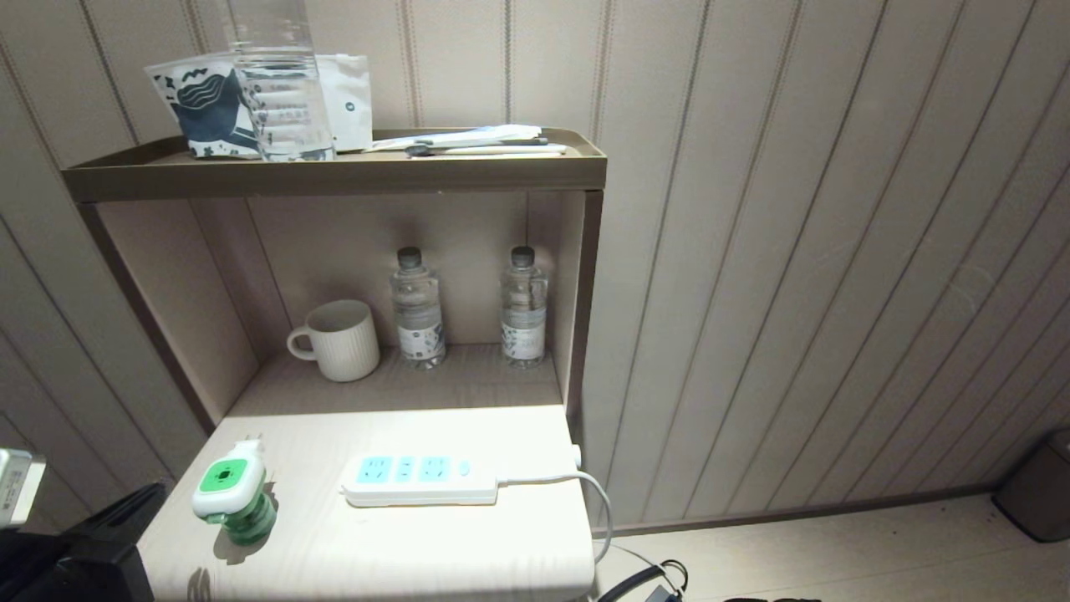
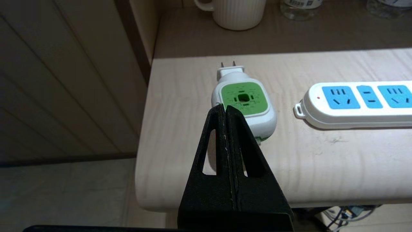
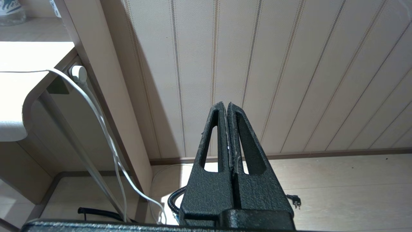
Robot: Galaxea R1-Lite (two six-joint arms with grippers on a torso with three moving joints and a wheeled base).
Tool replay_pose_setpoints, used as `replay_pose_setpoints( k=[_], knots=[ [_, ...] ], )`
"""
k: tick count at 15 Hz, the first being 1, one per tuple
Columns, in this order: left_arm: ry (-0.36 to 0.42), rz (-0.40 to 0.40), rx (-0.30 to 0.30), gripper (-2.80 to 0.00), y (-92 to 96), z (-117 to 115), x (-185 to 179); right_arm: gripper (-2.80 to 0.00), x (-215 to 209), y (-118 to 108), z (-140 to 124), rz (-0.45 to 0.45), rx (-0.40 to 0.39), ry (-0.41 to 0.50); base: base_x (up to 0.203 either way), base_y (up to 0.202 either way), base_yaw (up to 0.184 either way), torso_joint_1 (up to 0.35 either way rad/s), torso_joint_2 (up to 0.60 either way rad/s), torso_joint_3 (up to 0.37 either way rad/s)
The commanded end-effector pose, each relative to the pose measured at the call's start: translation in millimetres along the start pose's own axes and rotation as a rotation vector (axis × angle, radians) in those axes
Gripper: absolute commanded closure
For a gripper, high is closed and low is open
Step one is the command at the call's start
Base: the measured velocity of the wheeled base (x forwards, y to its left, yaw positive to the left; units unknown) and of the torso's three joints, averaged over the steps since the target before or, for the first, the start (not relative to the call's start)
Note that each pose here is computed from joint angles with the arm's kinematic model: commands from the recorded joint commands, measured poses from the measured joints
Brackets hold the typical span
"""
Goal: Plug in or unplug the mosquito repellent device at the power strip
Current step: Pick up the mosquito repellent liquid
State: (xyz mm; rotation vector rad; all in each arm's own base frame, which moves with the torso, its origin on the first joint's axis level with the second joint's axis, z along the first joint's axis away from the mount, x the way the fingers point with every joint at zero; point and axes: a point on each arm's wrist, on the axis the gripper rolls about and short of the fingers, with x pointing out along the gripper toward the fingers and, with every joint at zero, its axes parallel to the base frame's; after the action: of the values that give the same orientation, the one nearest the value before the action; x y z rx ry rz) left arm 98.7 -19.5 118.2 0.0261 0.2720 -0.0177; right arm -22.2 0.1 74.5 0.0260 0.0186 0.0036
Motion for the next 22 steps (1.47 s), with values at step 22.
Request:
replay_pose_setpoints(
  k=[22],
  knots=[
    [-0.046,0.046,0.000,0.00,2.5,13.4,-6.4,0.00,0.0,0.0,0.0,0.002,-0.001,0.000,0.000,0.000,0.000,-0.031,0.08,0.044]
  ],
)
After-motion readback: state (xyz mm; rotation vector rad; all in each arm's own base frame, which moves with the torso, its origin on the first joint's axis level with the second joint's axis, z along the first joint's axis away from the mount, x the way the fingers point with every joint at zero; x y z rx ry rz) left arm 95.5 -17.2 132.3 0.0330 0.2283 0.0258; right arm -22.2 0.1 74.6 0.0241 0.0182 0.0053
